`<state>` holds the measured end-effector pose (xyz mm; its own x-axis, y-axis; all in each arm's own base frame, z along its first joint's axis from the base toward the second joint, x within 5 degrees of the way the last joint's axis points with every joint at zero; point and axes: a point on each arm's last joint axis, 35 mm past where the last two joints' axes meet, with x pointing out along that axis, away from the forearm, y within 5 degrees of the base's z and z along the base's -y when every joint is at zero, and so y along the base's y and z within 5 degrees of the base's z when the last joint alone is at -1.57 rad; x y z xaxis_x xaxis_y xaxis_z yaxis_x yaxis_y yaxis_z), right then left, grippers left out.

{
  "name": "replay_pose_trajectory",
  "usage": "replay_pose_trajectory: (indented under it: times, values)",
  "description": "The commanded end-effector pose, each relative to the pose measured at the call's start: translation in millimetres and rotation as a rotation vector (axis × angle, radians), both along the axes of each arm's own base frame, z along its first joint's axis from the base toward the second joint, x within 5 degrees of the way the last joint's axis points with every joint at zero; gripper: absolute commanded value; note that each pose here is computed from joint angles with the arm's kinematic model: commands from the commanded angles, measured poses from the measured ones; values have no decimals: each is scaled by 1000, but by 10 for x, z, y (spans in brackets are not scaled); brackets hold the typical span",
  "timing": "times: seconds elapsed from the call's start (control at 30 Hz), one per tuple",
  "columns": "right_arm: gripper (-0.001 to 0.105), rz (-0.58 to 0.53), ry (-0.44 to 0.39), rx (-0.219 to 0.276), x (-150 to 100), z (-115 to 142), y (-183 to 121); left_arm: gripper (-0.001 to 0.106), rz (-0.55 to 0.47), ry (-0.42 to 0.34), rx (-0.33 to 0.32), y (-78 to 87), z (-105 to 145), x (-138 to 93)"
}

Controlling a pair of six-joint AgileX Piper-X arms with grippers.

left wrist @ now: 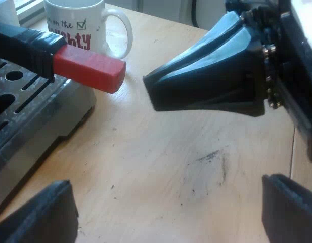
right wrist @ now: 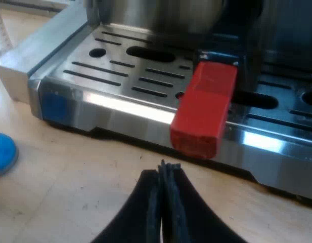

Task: Grind coffee beans and then tamp

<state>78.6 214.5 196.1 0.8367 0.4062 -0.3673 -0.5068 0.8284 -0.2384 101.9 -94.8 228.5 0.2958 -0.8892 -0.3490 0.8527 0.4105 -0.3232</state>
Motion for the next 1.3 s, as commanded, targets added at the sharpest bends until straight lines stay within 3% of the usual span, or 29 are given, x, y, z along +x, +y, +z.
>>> replay_pose_trajectory:
  times: [0.03, 0.4, 0.47, 0.93, 1.3]
  values:
    - [0, -49, -34, 18, 24, -31, 51, 76, -15, -15, -14, -15, 30, 0]
    - [0, -127, -81, 20, 63, -117, 110, 76, -15, -15, -14, -15, 30, 0]
    - [0, -140, -84, -7, 69, -180, 123, 76, -15, -15, -14, -15, 30, 0]
    - [0, -259, -136, 81, 239, -117, 119, 76, -15, -12, -12, -14, 26, -1]
    - [0, -295, -182, 71, 405, -38, 79, 76, -15, -12, -12, -14, 26, -1]
